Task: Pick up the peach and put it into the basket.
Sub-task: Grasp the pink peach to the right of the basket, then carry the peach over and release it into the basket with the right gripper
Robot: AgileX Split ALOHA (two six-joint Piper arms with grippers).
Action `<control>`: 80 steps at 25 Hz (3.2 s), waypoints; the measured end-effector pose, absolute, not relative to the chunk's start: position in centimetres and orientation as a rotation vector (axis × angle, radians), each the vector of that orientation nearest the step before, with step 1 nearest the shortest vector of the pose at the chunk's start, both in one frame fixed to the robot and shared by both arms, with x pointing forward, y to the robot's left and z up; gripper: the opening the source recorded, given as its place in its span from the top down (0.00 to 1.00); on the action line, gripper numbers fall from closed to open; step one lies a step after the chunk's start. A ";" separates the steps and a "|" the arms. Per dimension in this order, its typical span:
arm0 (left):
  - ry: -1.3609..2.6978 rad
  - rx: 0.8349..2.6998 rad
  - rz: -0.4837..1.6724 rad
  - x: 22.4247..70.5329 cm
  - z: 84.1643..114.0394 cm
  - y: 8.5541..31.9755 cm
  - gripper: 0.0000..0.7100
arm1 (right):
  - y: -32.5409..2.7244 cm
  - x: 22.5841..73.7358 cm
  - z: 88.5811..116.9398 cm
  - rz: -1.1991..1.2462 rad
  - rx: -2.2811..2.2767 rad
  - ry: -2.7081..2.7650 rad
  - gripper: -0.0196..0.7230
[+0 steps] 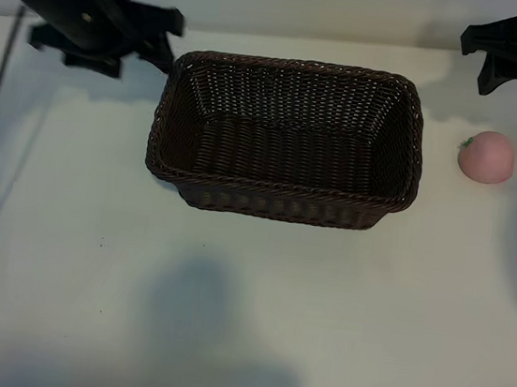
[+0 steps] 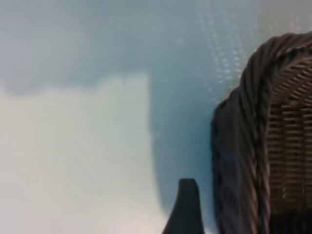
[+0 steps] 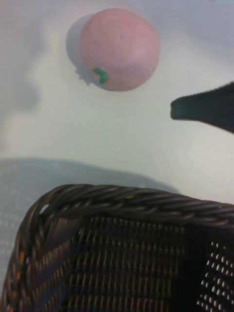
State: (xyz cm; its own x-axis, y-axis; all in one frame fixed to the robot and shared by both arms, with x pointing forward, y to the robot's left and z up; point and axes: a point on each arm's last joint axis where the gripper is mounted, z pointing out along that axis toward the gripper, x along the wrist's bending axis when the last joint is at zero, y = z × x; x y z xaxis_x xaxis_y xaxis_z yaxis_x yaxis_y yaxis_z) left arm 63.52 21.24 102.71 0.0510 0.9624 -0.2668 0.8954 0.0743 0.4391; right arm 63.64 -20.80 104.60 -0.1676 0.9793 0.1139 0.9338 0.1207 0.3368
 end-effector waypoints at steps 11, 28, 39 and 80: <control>1.856 1.863 0.350 60.6 108.1 22.8 0.17 | -20.7 64.0 101.9 0.438 1.975 2.279 0.29; 1.874 1.888 0.330 60.3 107.9 22.9 0.17 | -23.4 67.4 93.1 0.317 2.111 2.148 0.29; 1.875 1.890 0.332 60.3 107.9 22.9 0.17 | -22.7 67.3 91.7 0.351 2.184 2.230 0.86; 1.879 1.897 0.326 60.2 107.9 22.9 0.17 | -2.8 61.2 100.3 0.655 1.615 2.592 0.92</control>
State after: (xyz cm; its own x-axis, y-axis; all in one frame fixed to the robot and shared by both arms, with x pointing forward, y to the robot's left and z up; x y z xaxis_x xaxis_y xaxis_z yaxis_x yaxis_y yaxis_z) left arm 60.22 22.93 107.89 0.0450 0.9888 -0.1423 0.8832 0.0272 0.4683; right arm 61.18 -2.80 100.25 -0.4651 0.8619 0.2018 0.8544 0.3774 0.3573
